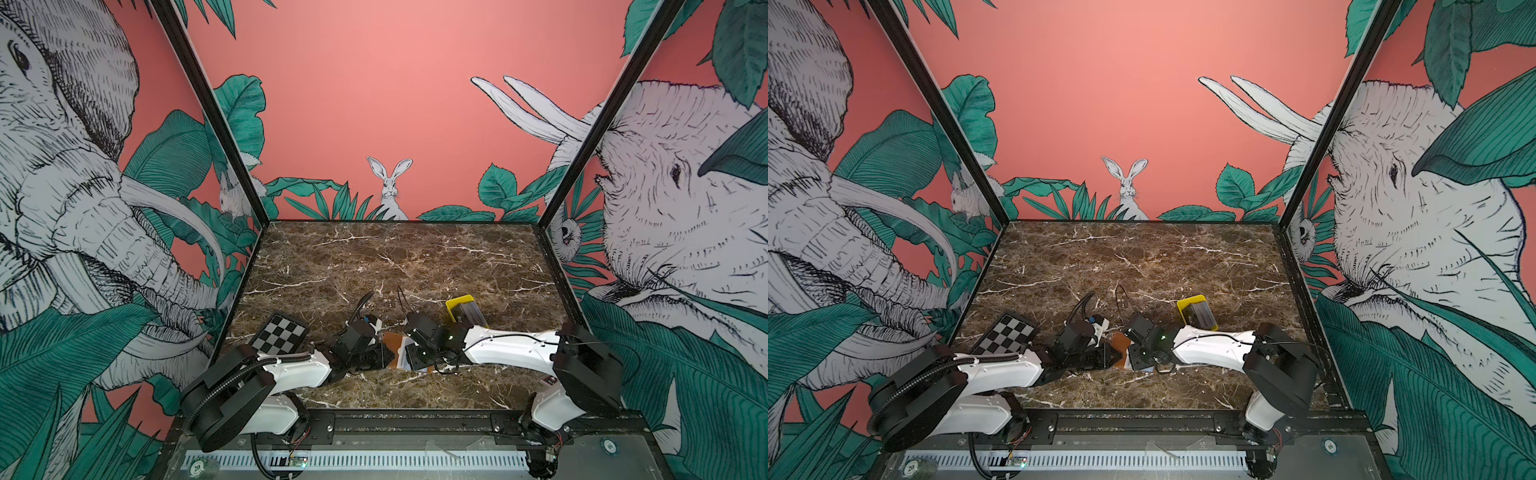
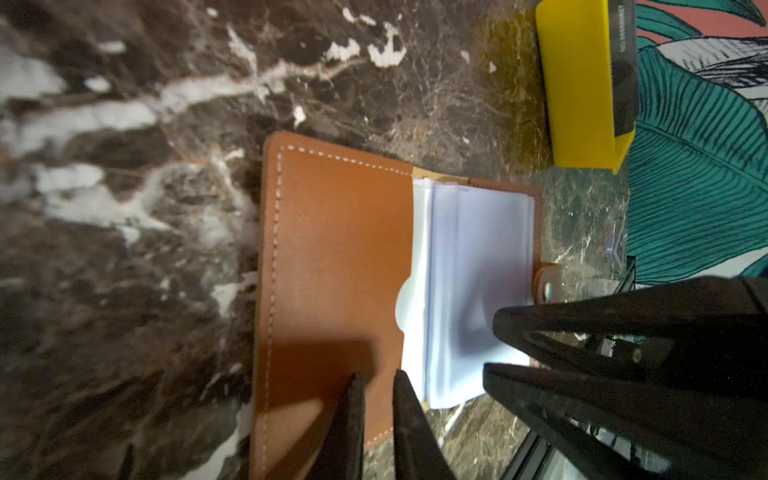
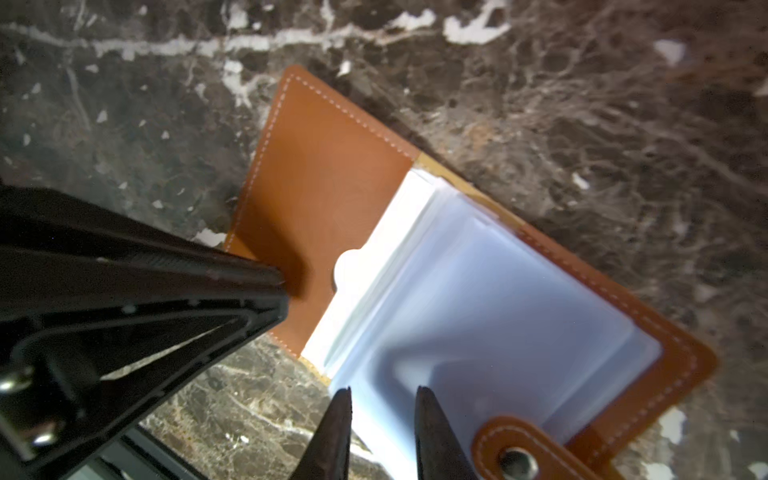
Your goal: Put the credit cards into the card holder
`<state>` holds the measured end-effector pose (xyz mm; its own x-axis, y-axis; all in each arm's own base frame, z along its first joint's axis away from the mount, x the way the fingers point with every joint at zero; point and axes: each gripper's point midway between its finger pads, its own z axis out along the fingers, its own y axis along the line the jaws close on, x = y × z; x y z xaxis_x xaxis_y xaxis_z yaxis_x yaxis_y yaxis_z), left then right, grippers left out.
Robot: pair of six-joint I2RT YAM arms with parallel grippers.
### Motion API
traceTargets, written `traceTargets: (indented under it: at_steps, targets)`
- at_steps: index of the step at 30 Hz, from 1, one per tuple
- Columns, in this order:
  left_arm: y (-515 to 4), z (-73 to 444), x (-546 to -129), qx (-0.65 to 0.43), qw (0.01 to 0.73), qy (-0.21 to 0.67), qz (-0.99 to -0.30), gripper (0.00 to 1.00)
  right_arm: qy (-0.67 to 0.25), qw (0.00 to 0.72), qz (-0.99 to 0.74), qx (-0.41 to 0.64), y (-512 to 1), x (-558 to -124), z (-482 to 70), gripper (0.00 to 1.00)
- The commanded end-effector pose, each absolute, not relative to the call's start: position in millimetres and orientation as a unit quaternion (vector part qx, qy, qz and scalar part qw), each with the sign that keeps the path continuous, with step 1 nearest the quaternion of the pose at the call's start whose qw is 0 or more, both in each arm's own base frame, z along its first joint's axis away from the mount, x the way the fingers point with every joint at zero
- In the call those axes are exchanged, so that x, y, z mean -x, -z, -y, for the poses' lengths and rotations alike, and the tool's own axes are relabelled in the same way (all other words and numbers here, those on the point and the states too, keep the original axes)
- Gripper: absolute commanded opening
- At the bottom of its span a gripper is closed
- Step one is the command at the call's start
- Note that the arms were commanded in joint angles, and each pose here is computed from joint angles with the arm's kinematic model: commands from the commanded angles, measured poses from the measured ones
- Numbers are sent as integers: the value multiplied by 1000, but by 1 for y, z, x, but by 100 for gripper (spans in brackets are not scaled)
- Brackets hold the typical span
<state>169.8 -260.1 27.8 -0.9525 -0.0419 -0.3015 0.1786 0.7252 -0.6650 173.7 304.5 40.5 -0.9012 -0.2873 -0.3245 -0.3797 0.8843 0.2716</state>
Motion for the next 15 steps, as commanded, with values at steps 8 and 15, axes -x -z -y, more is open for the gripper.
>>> traceTargets:
  at_steps: [8, 15]
  targets:
    - [-26, 258, -176, -18, 168, 370, -914, 16, -67, 185, -975, 100, -43, -192, -232, 27]
    - [-27, 259, -177, -13, 170, 375, -911, 16, -63, 181, -976, 107, -42, -194, -223, 27]
